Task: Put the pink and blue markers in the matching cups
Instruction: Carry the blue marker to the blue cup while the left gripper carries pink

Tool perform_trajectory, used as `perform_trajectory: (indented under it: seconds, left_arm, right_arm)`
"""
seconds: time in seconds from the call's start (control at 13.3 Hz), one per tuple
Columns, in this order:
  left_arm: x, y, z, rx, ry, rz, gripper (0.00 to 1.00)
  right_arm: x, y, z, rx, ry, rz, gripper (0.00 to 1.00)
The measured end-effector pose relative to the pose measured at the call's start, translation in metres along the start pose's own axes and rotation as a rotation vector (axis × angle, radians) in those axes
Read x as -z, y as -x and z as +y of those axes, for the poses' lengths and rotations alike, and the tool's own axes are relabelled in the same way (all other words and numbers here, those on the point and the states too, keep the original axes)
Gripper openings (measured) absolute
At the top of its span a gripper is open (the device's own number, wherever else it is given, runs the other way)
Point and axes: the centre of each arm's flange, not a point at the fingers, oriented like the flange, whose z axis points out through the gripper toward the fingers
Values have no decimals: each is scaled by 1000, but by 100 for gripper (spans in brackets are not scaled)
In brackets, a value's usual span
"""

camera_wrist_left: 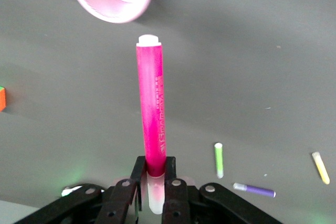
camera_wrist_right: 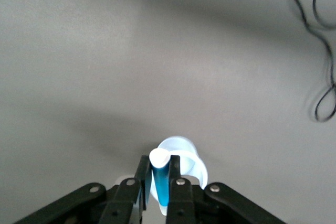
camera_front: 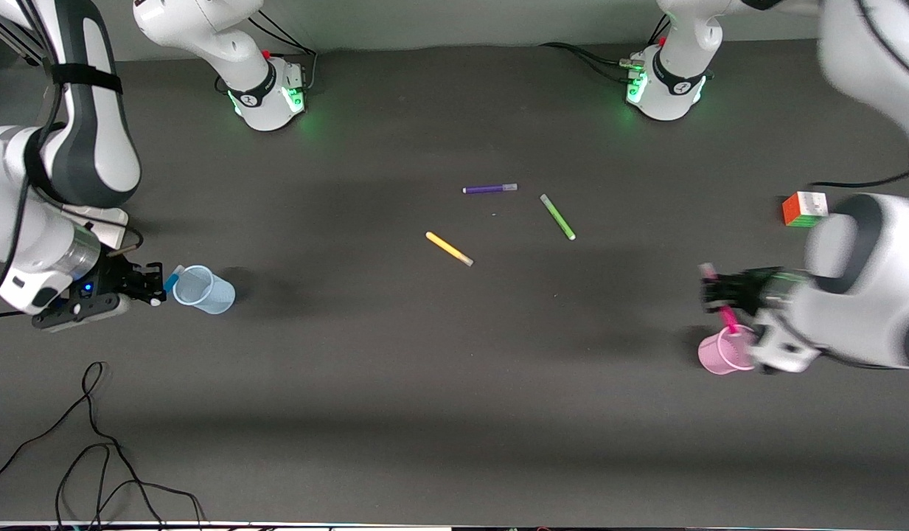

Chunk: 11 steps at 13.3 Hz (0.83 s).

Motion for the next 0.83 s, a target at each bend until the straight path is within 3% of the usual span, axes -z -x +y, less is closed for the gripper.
perform_trajectory:
  seconds: [0.15, 0.38, 0.6, 0.83]
  left_arm:
    - [-20, -27, -31, -53, 20, -48, 17]
    - [-71, -66, -41, -126, 28, -108, 17]
    - [-96, -85, -44, -130, 37, -123, 17]
    - [-96, -91, -44, -130, 46, -95, 17]
  right_arm:
    - [-10, 19, 15, 56, 24, 55, 17]
    - [-42, 40, 16, 55, 39, 74, 17]
    - [-57, 43, 3, 45, 23, 89, 17]
    - [-58, 36, -11, 42, 4, 109, 17]
